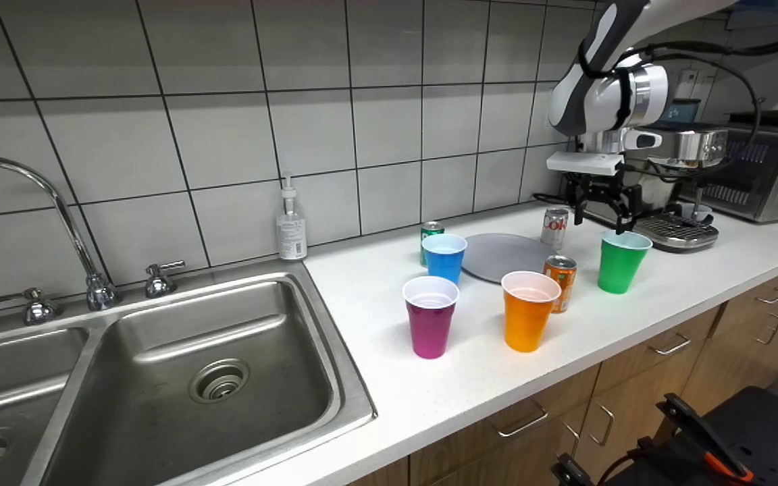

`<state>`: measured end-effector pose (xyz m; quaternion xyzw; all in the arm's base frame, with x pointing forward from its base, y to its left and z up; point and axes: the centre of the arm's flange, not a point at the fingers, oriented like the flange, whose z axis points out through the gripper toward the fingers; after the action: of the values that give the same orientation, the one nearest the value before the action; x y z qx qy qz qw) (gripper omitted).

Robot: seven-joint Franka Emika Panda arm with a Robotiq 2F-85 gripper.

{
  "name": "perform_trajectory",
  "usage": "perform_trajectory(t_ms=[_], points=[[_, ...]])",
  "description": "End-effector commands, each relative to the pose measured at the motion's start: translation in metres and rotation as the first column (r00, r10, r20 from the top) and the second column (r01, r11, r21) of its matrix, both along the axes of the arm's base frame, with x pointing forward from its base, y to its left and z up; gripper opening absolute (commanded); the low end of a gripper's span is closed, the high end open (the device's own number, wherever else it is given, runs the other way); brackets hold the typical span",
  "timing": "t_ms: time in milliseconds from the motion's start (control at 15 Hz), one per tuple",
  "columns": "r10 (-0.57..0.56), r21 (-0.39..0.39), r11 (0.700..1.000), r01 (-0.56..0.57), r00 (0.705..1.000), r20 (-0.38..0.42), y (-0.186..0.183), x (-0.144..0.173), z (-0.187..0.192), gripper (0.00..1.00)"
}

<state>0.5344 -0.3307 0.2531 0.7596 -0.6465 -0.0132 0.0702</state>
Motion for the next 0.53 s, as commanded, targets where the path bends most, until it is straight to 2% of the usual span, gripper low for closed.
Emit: perform_trajectory(t_ms=[0, 467], points=[[0.001, -0.022, 1.0, -0.002, 1.0, -0.009, 0.0075, -0.0035, -0.0034, 1.0], [0.006, 0.004, 1.0, -0.006, 1.0, -0.019, 0.0062, 0.0008, -0.0124, 1.0]])
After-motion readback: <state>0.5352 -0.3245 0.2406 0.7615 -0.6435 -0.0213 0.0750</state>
